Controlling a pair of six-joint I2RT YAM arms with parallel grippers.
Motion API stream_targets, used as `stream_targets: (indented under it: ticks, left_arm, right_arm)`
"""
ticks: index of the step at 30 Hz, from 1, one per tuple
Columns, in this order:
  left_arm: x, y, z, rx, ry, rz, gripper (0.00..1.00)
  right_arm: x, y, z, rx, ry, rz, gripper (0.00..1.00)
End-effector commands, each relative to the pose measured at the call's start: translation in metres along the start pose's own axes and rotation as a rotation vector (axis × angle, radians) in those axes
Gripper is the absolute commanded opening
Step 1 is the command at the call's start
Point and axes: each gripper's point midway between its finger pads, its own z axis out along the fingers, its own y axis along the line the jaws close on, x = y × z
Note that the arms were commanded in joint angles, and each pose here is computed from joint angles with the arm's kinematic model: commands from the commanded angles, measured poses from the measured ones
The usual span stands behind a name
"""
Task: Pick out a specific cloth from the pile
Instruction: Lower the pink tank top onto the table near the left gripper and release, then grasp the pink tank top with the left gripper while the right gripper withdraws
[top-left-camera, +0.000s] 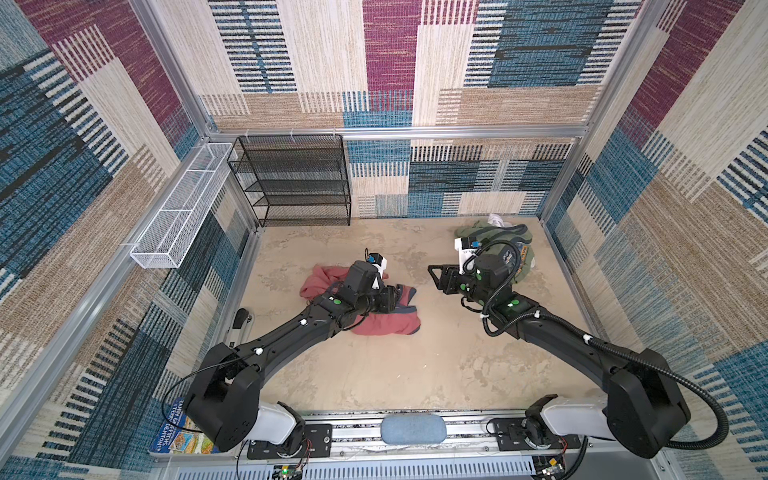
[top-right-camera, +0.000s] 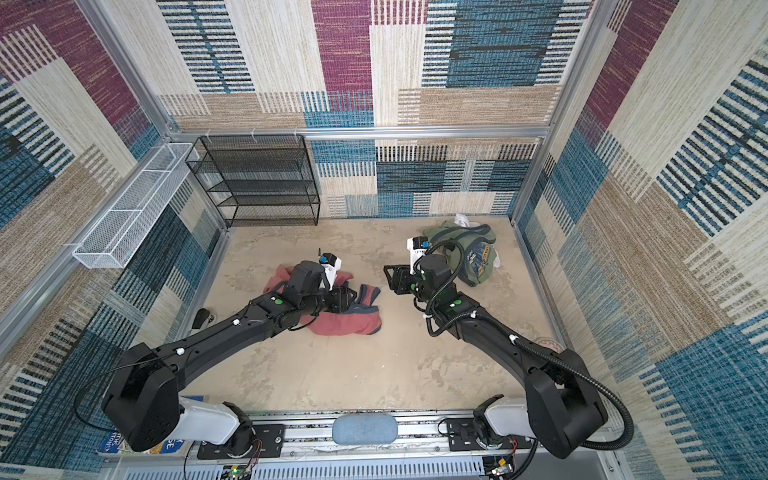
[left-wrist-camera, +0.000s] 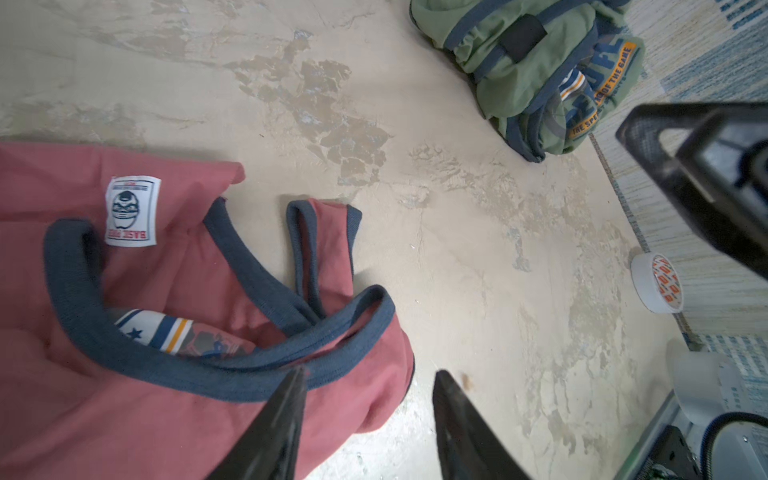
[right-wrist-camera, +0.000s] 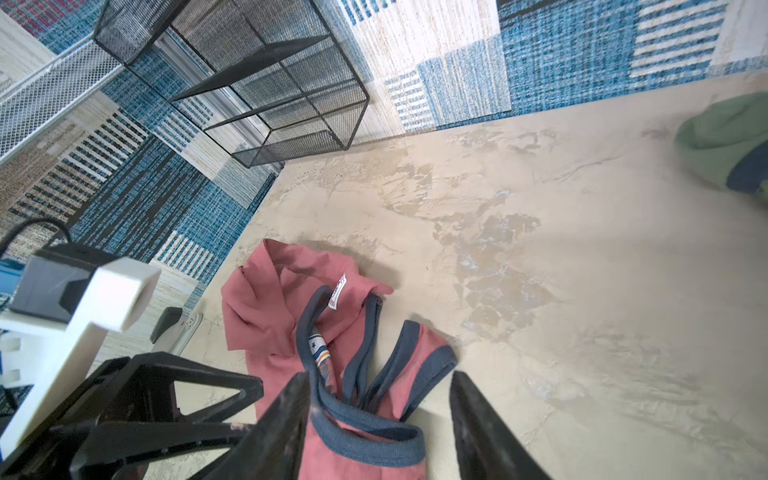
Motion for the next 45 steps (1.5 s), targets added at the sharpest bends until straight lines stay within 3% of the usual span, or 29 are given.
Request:
stream_targets:
  ticks: [1,11,21,37,42,45]
  left_arm:
    - [0.002,-0.018,0.007,0.044,0.008,0.042,0.49]
    - [0.05,-0.041,0.045,0.056,0.154,0.096,0.46]
    - [0.083,-0.021,0.07,-0.061,0.297,0.142,0.49]
    - [0.114,-0.003,0.097,-0.141,0.4,0.139,0.48]
    - [0.119,0.002,0.103,-0.155,0.414,0.15,0.31]
    - [0.112,-0.002,0.102,-0.148,0.387,0.154,0.1]
  right_arm:
    - [-0.007,-0.008,-0.007,0.004,-0.009,-0.004,0.57]
    - [-0.017,-0.044,-0.022,0.035,-0.04,0.059,0.58]
    - [-0.007,-0.054,-0.024,0.042,-0.027,0.089,0.6]
    - [0.0,-0.06,-0.03,0.056,-0.031,0.1,0.6]
    - [0.0,-0.062,-0.034,0.067,-0.046,0.109,0.6]
    - [-0.001,-0.062,-0.037,0.07,-0.052,0.106,0.6]
